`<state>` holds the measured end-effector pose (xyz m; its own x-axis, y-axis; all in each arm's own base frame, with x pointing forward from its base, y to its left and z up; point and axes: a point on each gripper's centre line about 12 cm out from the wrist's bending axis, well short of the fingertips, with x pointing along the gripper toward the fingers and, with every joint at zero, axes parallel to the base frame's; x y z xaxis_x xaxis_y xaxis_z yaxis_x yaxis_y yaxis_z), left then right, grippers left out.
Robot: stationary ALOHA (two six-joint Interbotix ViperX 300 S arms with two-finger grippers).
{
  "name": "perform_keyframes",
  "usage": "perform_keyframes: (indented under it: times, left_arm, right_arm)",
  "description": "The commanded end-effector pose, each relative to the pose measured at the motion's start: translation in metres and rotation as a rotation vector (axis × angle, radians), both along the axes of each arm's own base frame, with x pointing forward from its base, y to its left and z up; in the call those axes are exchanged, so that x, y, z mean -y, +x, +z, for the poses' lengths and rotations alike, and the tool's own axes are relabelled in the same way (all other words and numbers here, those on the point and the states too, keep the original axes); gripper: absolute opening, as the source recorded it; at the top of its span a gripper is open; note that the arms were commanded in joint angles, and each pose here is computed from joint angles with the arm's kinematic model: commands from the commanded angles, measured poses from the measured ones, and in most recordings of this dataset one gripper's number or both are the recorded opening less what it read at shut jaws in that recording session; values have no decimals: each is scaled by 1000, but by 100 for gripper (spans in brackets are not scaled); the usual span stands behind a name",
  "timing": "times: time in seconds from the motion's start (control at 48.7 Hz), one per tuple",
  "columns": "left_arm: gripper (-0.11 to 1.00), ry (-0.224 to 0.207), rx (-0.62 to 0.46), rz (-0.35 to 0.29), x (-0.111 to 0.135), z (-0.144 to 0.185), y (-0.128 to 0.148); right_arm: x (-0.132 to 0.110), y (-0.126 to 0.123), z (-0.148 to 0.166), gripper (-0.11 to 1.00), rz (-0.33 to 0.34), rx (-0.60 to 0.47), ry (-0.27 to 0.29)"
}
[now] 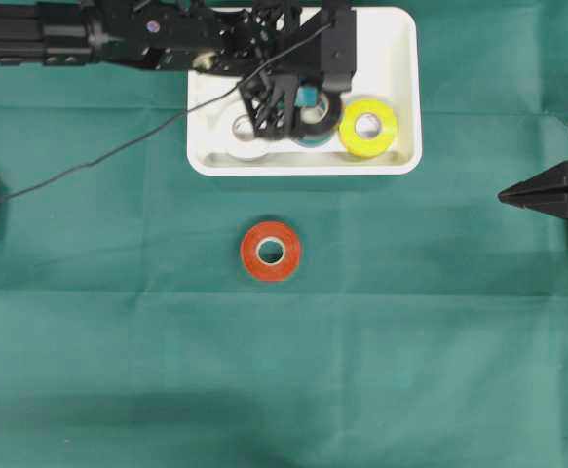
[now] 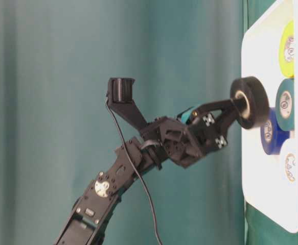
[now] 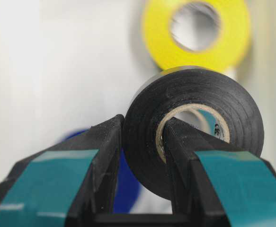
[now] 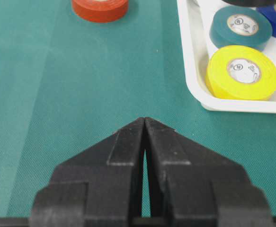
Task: Put the tape into the white case with the left arm.
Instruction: 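Carry the black tape up into the tray's upper-right area, then lower the black tape beside the blue tape and open the gripper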
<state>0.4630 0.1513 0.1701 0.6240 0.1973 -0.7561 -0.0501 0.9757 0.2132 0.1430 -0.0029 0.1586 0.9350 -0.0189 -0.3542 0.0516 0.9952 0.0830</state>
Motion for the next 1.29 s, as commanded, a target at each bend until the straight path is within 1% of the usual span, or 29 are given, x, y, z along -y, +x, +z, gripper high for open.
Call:
perform_keyframes:
  times: [0.0,0.144,0.37,0.473,0.514,0.637,0.657,0.699,0.719,0.925,1.089,1.274]
  left_arm:
    - [24,24,76,23,-14,22,10]
    - [24,28,91,28,-19,23,18]
    - [24,25,95,37,-22,25,18]
    - [26,24,94,38,-22,24,18]
    - [34,22,93,39,-21,24,17]
    - [71,18,86,42,-21,21,15]
    - [79,18,85,40,-21,21,15]
    - [88,17,82,40,-20,20,15]
    - [90,18,81,40,-20,20,15]
    - [88,14,74,34,-16,20,11]
    - [87,15,85,27,-9,28,6]
    - [87,12,91,7,8,38,-9]
  right_arm:
    - [0,2,4,-9,-1,15,0]
    - [0,2,5,-9,-1,17,0]
    - [0,2,5,-9,-1,17,0]
    - [0,2,5,-9,-1,17,0]
    - [0,2,5,-9,-1,17,0]
    - [0,2,4,-9,-1,15,0]
    - [0,2,4,-9,-1,15,0]
    - [0,2,5,-9,-1,17,0]
    - [0,2,5,-9,-1,17,0]
    - [0,2,5,-9,-1,17,0]
    - [0,2,5,-9,-1,17,-2]
    - [0,2,4,-9,-1,15,0]
